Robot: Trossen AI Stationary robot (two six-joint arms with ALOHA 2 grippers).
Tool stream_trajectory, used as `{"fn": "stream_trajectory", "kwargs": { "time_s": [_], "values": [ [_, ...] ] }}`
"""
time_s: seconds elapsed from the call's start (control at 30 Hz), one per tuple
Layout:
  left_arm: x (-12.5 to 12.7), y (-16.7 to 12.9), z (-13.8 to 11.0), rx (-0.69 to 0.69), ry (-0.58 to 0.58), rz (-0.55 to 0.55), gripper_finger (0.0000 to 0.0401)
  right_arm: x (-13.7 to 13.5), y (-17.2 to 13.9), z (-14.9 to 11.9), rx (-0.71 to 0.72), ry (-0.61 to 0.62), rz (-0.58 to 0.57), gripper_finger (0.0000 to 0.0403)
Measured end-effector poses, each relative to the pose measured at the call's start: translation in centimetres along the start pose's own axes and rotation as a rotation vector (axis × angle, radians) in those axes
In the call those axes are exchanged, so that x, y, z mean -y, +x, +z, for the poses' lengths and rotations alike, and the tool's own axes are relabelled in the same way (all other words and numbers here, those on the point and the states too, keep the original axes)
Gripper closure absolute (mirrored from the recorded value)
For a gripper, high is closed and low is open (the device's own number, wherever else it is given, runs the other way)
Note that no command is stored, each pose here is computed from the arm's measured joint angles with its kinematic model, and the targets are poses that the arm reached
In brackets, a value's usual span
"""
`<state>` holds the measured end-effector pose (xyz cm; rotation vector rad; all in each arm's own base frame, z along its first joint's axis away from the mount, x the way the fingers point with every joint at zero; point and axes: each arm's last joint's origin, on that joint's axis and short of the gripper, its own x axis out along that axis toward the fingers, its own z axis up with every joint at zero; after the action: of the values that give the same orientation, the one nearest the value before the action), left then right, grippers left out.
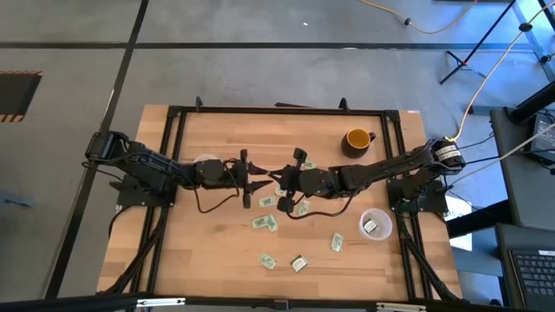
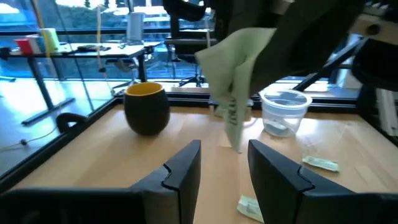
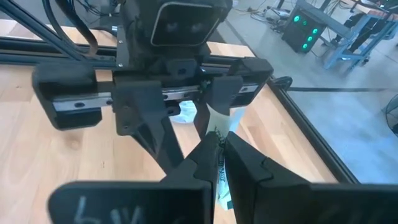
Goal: Pick and place Stevia / Truvia into bins
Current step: Put the white stevia packet into the left transparent container
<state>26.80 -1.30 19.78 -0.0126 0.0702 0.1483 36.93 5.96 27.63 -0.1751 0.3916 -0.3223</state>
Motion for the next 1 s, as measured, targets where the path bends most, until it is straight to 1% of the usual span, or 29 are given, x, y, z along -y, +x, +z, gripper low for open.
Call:
{"fn": "stream_trajectory", "kwargs": {
  "time_s": [0.1,0.23,0.4,0.53,0.63,0.83,1.0],
  "values": [
    [0.03,0.00,0.01,0.001,0.000,-0.009,0.0274,0.00,0.00,-0.01,-0.001,0.004,0.001,0.0373],
    [-0.06,0.00,0.06,0.006,-0.001,0.024,0.0274,-0.01,0.00,-0.14,-0.013,0.018,0.001,0.0373],
    [-0.06,0.00,0.07,0.007,0.002,0.025,0.0278,-0.01,0.01,-0.16,-0.014,0.018,0.001,0.0373],
    [-0.06,0.00,0.07,0.007,0.010,0.025,0.0305,-0.01,0.01,-0.16,-0.014,0.018,0.001,0.0373],
    [-0.06,0.00,0.07,0.007,0.042,0.025,0.0333,-0.01,0.01,-0.16,-0.014,0.018,0.001,0.0373],
    [-0.04,0.00,0.07,0.007,0.044,0.016,0.0390,-0.01,0.01,-0.16,-0.014,0.018,0.001,0.0373],
    [0.02,0.00,0.07,0.007,0.045,-0.003,0.0397,-0.01,0.01,-0.16,-0.014,0.019,0.001,0.0373]
  ]
}}
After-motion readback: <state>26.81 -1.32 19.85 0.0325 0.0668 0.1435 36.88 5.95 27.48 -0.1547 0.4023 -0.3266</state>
